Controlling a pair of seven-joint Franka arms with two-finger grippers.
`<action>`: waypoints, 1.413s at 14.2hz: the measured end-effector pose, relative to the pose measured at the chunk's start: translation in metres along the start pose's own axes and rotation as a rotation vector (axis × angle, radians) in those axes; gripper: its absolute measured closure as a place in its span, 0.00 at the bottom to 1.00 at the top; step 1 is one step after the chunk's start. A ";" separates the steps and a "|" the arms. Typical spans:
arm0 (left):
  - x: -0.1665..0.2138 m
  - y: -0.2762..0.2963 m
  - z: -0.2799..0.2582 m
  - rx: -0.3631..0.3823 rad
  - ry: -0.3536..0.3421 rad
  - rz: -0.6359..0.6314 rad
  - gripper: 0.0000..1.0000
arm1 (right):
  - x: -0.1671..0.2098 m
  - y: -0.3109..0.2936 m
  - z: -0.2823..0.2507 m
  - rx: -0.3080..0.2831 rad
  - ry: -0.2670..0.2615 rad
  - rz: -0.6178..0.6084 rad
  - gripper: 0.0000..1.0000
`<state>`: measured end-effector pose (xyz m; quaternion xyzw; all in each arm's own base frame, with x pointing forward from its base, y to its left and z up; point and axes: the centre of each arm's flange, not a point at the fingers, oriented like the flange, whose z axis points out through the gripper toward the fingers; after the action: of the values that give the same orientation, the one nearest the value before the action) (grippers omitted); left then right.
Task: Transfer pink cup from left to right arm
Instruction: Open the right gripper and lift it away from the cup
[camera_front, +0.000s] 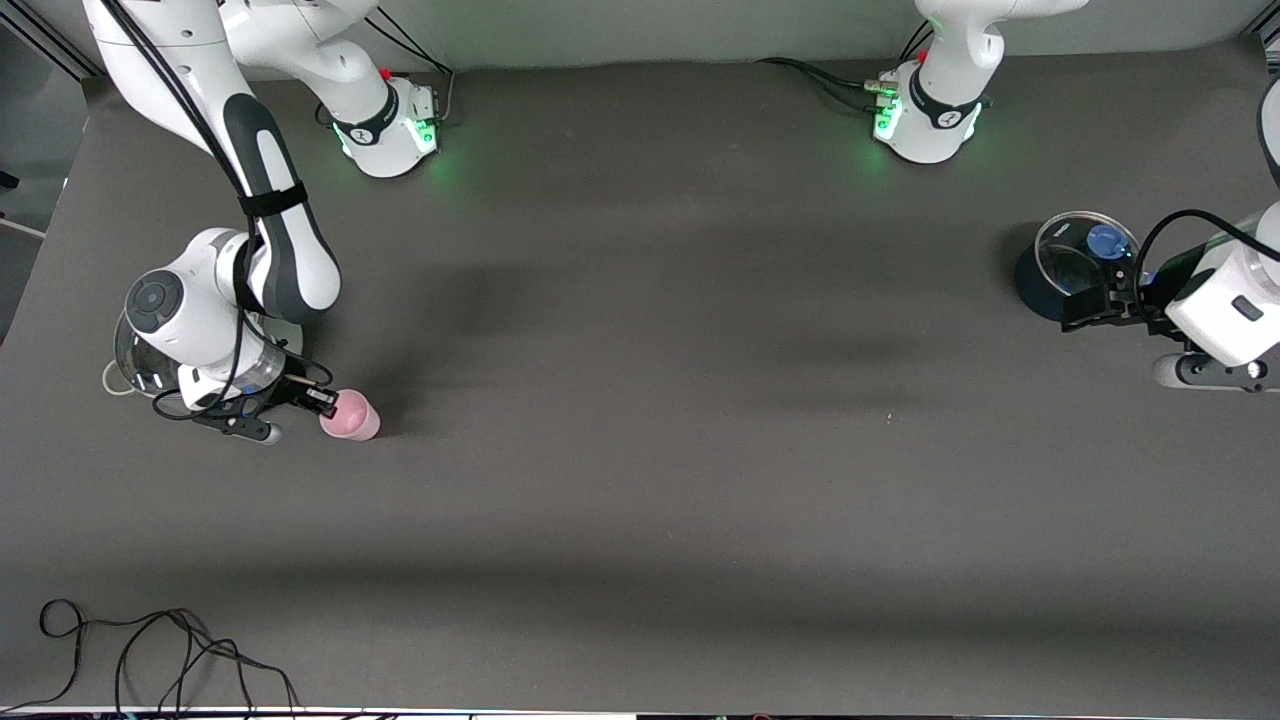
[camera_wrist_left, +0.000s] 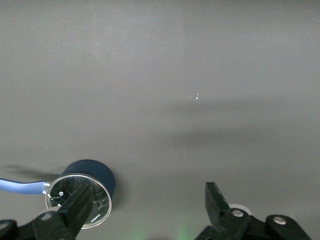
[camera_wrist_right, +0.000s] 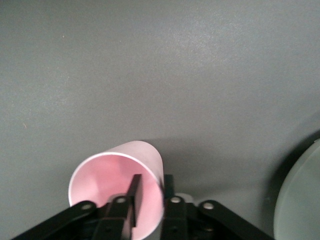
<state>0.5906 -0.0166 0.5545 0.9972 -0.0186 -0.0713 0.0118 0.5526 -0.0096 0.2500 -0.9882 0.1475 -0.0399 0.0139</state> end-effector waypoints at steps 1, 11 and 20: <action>0.000 0.000 0.000 0.000 0.000 0.000 0.00 | 0.001 0.000 -0.001 0.001 0.002 0.000 0.61; 0.000 0.005 0.000 0.001 0.000 0.010 0.00 | 0.042 -0.001 -0.101 -0.031 -0.059 -0.119 0.00; -0.001 0.008 -0.002 0.006 0.003 0.013 0.00 | 0.051 -0.002 -0.289 -0.047 -0.195 -0.175 0.00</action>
<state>0.5895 -0.0247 0.5565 0.9972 -0.0252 -0.0696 0.0094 0.5783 -0.0271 0.5421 -0.9965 0.0594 0.0589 0.0014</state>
